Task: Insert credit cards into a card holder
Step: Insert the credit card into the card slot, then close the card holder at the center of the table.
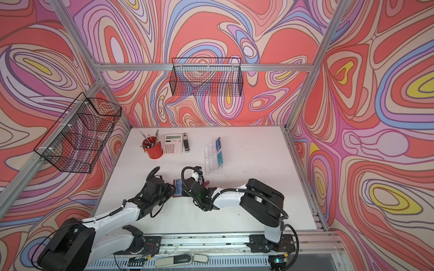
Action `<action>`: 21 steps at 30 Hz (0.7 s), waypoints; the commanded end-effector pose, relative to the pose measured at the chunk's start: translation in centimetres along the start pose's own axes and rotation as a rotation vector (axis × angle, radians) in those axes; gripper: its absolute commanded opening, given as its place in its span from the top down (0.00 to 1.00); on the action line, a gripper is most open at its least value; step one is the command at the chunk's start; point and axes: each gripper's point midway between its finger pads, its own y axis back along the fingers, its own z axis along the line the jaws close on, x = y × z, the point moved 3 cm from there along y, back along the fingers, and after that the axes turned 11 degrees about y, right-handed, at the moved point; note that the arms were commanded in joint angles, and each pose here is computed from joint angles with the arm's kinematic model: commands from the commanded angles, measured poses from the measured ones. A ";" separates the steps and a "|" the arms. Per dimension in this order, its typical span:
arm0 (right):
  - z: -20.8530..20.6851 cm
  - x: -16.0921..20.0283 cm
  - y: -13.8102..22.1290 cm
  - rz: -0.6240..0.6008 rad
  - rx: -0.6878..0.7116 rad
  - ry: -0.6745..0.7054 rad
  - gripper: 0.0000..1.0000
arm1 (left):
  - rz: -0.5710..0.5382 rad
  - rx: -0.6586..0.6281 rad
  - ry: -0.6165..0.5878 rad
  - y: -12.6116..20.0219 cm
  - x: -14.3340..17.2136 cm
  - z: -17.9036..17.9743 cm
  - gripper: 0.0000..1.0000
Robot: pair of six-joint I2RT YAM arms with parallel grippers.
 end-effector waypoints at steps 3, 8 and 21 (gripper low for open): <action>-4.1 1.2 0.4 0.038 0.117 0.049 0.70 | -0.017 -0.071 -0.030 0.4 -0.1 1.4 0.51; -5.8 3.4 -0.8 0.102 0.148 0.052 0.76 | 0.024 -0.055 -0.051 -0.2 0.4 0.8 0.51; -8.4 7.0 -2.2 0.188 0.195 0.022 0.86 | 0.168 -0.032 -0.104 -1.9 2.0 -1.2 0.51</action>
